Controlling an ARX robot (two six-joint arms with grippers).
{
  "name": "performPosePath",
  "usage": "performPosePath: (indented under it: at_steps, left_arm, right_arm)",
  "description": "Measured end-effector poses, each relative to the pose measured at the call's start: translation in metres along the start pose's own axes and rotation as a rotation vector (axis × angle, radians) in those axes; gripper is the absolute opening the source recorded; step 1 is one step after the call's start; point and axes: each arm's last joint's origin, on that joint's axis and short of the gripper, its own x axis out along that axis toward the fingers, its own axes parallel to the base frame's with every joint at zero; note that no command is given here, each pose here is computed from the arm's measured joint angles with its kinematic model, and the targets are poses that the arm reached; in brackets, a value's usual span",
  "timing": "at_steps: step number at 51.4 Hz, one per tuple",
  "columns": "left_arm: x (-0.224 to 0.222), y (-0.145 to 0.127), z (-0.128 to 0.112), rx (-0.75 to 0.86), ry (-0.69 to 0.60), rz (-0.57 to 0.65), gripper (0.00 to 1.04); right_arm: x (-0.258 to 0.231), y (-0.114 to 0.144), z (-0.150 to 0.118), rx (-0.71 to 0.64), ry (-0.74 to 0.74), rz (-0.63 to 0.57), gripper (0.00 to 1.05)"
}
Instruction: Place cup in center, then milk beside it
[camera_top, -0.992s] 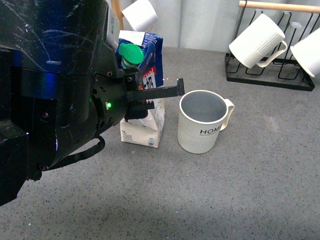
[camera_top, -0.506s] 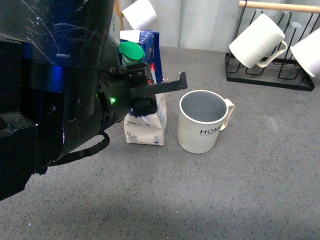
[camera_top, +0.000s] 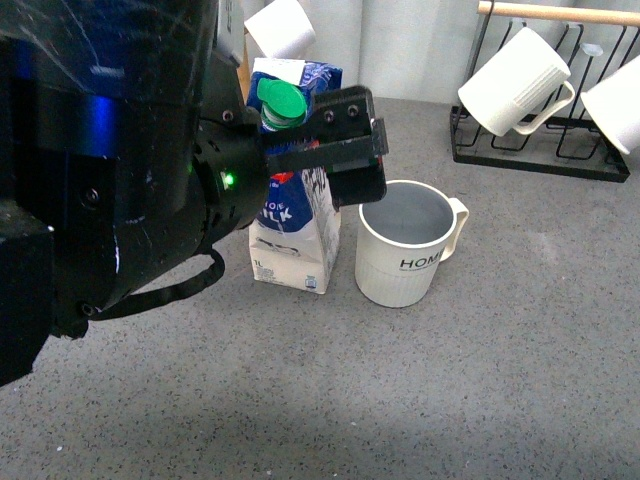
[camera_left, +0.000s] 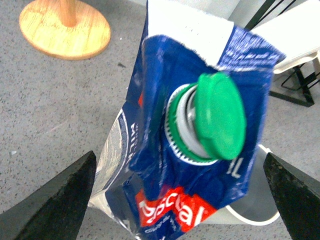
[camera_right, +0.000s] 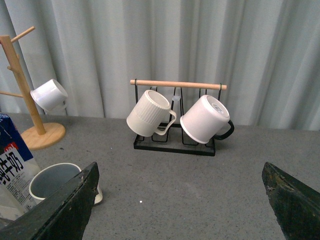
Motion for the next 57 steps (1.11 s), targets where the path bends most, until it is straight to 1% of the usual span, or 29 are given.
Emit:
performPosePath:
  at_steps: [1, 10, 19, 27, 34, 35, 38, 41, 42, 45, 47, 48, 53, 54, 56, 57]
  left_arm:
    - [-0.002, -0.001, 0.003, -0.004, -0.011, -0.005, 0.98]
    - [-0.01, -0.003, 0.022, -0.023, -0.071, -0.008, 0.98]
    - [-0.021, 0.011, 0.042, -0.042, -0.131, 0.035, 0.98]
    - [-0.034, 0.027, 0.055, -0.044, -0.175, 0.12, 0.98]
    - [-0.043, 0.04, 0.058, -0.033, -0.183, 0.195, 0.97]
    - [-0.043, 0.041, 0.057, -0.016, -0.194, 0.196, 0.96]
    - [-0.049, 0.05, 0.054, 0.06, -0.298, 0.172, 0.85]
    - [-0.057, 0.056, 0.051, 0.11, -0.35, 0.159, 0.78]
    - [-0.061, 0.06, 0.049, 0.146, -0.368, 0.16, 0.74]
    - [-0.071, 0.068, 0.046, 0.185, -0.416, 0.156, 0.65]
    - [-0.079, 0.074, 0.043, 0.215, -0.422, 0.166, 0.58]
    - [-0.081, 0.076, 0.042, 0.218, -0.421, 0.166, 0.56]
    - [-0.098, 0.087, 0.037, 0.251, -0.415, 0.18, 0.4]
    - [-0.1, 0.088, 0.036, 0.253, -0.415, 0.18, 0.39]
    - [-0.106, 0.092, 0.035, 0.262, -0.414, 0.181, 0.31]
    - [-0.111, 0.095, 0.034, 0.263, -0.415, 0.186, 0.26]
  right_arm:
    - [0.0, 0.0, 0.0, 0.0, 0.0, 0.0, 0.95]
    - [0.0, 0.0, 0.0, 0.0, 0.0, 0.0, 0.95]
    - [0.0, 0.0, 0.0, 0.0, 0.0, 0.0, 0.95]
    - [0.0, 0.0, 0.0, 0.0, 0.0, 0.0, 0.95]
    - [0.0, 0.0, 0.0, 0.0, 0.0, 0.0, 0.95]
    - [0.0, 0.0, 0.0, 0.0, 0.0, 0.0, 0.95]
    - [0.0, 0.0, 0.0, 0.0, 0.0, 0.0, 0.95]
    - [0.0, 0.0, 0.0, 0.0, 0.0, 0.0, 0.95]
    - [0.0, 0.0, 0.0, 0.0, 0.0, 0.0, 0.95]
    - [0.0, 0.0, 0.0, 0.0, 0.0, 0.0, 0.95]
    - [0.0, 0.0, 0.0, 0.0, 0.0, 0.0, 0.95]
    - [0.0, 0.0, 0.0, 0.0, 0.0, 0.0, 0.95]
    - [0.0, 0.0, 0.0, 0.0, 0.0, 0.0, 0.95]
    - [0.0, 0.0, 0.0, 0.0, 0.0, 0.0, 0.95]
    - [0.0, 0.0, 0.0, 0.0, 0.0, 0.0, 0.95]
    - [0.0, 0.0, 0.0, 0.0, 0.0, 0.0, 0.95]
